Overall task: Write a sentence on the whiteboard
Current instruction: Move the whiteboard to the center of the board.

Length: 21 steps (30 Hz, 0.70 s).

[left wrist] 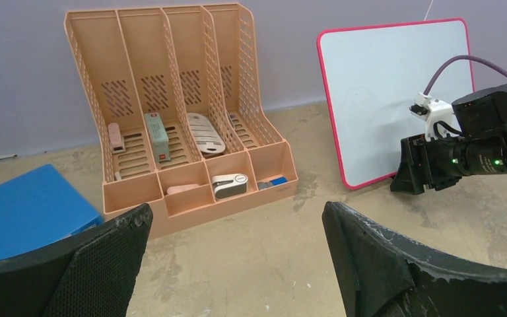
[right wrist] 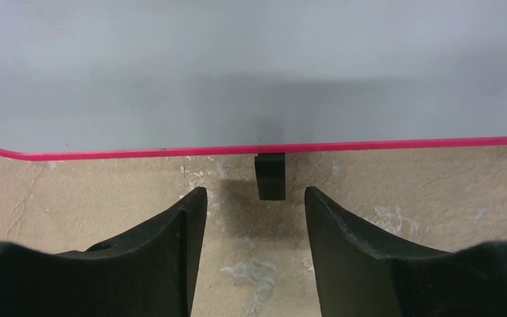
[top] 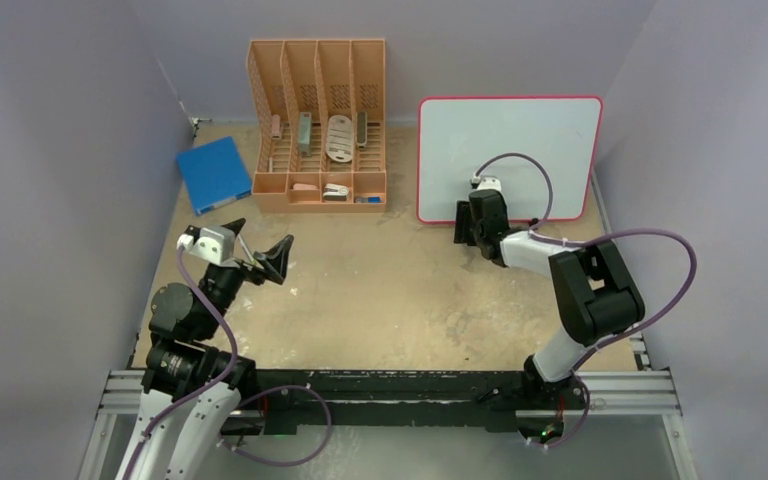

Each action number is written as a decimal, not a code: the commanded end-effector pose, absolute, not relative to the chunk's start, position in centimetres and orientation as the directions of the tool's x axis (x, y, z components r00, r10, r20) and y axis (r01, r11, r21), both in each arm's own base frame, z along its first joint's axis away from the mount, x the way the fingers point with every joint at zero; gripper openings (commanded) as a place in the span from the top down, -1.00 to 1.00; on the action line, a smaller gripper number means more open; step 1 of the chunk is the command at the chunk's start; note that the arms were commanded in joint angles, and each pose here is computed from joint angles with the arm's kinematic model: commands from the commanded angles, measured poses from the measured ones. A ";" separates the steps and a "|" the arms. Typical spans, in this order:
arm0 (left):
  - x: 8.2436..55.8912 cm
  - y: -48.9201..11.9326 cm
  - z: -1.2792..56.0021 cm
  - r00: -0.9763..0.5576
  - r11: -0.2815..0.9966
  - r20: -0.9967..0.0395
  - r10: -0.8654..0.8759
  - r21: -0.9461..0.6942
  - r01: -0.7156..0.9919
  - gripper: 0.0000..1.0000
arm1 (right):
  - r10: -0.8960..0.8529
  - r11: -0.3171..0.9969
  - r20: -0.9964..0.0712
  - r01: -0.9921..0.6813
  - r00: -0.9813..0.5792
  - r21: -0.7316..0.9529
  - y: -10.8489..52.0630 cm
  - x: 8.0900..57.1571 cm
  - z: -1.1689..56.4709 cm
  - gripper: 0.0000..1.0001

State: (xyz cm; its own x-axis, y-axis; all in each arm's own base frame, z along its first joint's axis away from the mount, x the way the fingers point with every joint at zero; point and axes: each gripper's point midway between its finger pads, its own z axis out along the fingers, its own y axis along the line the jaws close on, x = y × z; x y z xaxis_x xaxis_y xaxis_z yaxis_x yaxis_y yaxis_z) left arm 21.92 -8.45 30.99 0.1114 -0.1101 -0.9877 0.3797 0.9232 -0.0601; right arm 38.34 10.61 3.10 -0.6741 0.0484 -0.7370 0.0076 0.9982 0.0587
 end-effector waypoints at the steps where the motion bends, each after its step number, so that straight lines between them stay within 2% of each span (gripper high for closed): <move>1: 21.6 -8.9 32.8 0.160 0.911 -0.978 -0.132 -0.056 0.408 -1.00 | 0.061 0.998 -0.800 0.015 -0.597 0.065 11.0 41.1 5.7 -0.14; 13: 21.7 -9.0 32.5 0.151 0.910 -0.980 -0.126 -0.054 0.411 -1.00 | 0.027 1.000 -0.800 0.024 -0.599 0.016 10.8 42.7 5.1 0.10; 15: 21.8 -9.0 32.5 0.149 0.910 -0.981 -0.127 -0.055 0.411 -1.00 | 0.021 0.999 -0.799 0.032 -0.601 0.002 10.6 42.9 4.9 0.19; 21: 21.9 -9.1 32.4 0.147 0.909 -0.981 -0.125 -0.054 0.413 -1.00 | 0.003 0.998 -0.796 0.048 -0.605 -0.032 10.0 42.8 4.6 0.62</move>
State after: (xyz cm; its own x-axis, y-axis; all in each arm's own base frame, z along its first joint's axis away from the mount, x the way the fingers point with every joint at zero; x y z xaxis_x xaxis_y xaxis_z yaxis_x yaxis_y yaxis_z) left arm 22.03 -8.75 30.82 0.1028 -0.1078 -0.9888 0.3914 0.9183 -0.0594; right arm 40.52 10.13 2.12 -0.6750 -0.0040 -0.7378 0.0160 0.9997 -0.0200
